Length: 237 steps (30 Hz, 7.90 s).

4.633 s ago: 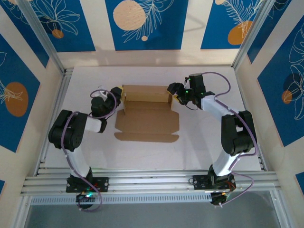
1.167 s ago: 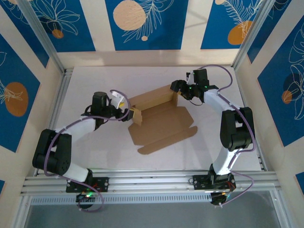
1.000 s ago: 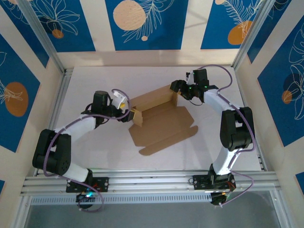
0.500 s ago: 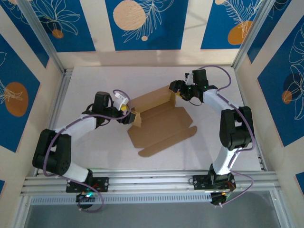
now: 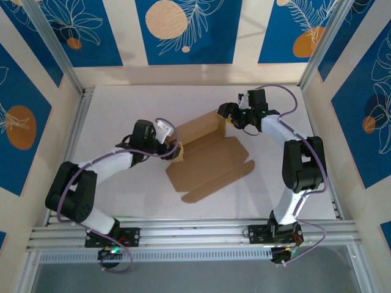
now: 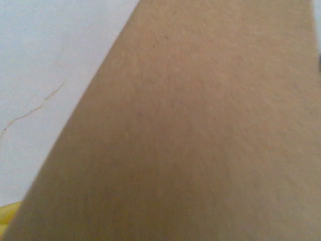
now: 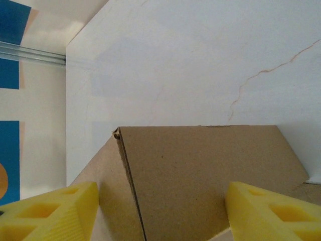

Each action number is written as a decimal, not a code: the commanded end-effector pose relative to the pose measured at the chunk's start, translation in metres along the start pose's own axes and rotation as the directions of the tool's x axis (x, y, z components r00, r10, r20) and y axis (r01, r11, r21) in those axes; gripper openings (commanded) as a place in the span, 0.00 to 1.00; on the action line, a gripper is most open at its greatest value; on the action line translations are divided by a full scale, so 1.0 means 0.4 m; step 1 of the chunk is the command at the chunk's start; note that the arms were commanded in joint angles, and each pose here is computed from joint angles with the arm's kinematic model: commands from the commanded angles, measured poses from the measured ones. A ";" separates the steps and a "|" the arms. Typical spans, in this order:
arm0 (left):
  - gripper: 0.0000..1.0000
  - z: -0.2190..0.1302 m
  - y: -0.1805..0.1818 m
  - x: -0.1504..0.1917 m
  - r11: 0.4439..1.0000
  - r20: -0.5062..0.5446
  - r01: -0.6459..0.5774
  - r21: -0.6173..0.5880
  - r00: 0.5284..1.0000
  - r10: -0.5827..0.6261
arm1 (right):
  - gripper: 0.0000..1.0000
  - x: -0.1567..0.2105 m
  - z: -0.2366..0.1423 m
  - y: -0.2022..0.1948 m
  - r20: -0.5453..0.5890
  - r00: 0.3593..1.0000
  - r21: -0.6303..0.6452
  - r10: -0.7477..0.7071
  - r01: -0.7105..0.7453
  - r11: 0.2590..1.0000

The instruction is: Fold the paper box

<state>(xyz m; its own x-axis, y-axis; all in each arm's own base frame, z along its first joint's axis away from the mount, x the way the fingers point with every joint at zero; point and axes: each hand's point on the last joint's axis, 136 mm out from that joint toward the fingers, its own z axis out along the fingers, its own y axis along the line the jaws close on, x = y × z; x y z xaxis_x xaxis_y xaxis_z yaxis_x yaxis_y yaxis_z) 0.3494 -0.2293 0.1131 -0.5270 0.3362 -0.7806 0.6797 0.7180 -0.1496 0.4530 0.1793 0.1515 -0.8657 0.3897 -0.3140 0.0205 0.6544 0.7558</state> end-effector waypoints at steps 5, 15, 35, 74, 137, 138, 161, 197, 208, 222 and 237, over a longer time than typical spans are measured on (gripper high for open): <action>0.58 0.008 0.037 -0.052 0.982 0.134 -0.031 -0.185 0.989 0.056 | 0.68 0.126 0.027 -0.012 -0.153 0.984 -0.004 0.095 -0.096 0.995; 0.42 0.028 0.060 -0.063 0.969 0.169 -0.041 -0.242 0.982 0.084 | 0.67 0.167 0.013 -0.015 -0.111 0.973 0.063 0.201 -0.195 0.979; 0.43 0.082 0.045 -0.106 0.967 0.148 -0.194 -0.166 0.964 0.219 | 0.85 0.189 -0.166 -0.023 0.043 0.996 0.356 0.080 -0.090 0.930; 0.64 0.084 0.038 -0.124 0.973 0.235 -0.173 -0.153 0.950 0.206 | 0.28 0.258 0.010 0.188 -0.233 0.969 -0.023 -0.088 0.085 0.996; 0.18 0.091 0.068 -0.126 0.972 0.238 -0.169 -0.166 0.949 0.206 | 0.27 0.040 0.086 0.123 -0.392 0.916 -0.214 -0.086 0.000 0.977; 0.18 0.096 0.071 -0.128 0.972 0.237 -0.167 -0.165 0.950 0.203 | 0.27 0.056 0.097 0.131 -0.434 0.897 -0.254 -0.084 -0.032 0.967; 0.14 0.128 0.203 -0.148 0.926 0.207 -0.031 -0.377 0.971 0.117 | 0.28 0.277 0.197 0.166 -0.598 0.800 -0.291 -0.046 -0.163 0.943; 0.22 0.114 0.147 -0.131 0.960 0.217 -0.068 -0.271 0.968 0.130 | 0.74 0.213 0.068 0.197 -0.421 0.906 -0.188 -0.034 -0.051 0.981; 0.36 0.145 0.092 -0.116 0.993 0.244 -0.078 -0.089 0.965 0.098 | 0.80 0.213 0.134 0.229 -0.568 0.815 -0.351 -0.115 -0.114 0.929; 0.60 0.210 0.133 -0.128 0.997 0.139 -0.054 -0.061 0.988 0.062 | 0.72 0.203 0.204 0.224 -0.625 0.771 -0.392 -0.124 -0.172 0.904; 0.19 0.194 0.127 -0.110 0.995 0.116 -0.086 -0.048 0.989 0.091 | 0.64 0.192 0.196 0.204 -0.625 0.777 -0.377 -0.075 -0.216 0.901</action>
<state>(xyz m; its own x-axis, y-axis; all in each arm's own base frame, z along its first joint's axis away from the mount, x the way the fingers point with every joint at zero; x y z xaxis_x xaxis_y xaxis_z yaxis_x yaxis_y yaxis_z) 0.4606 -0.2530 0.0980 -0.3908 0.3091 -0.8670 0.6706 0.7408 -0.0381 0.4341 0.3151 0.1423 -0.9880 -0.1547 -0.0005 -0.0419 0.2642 0.9635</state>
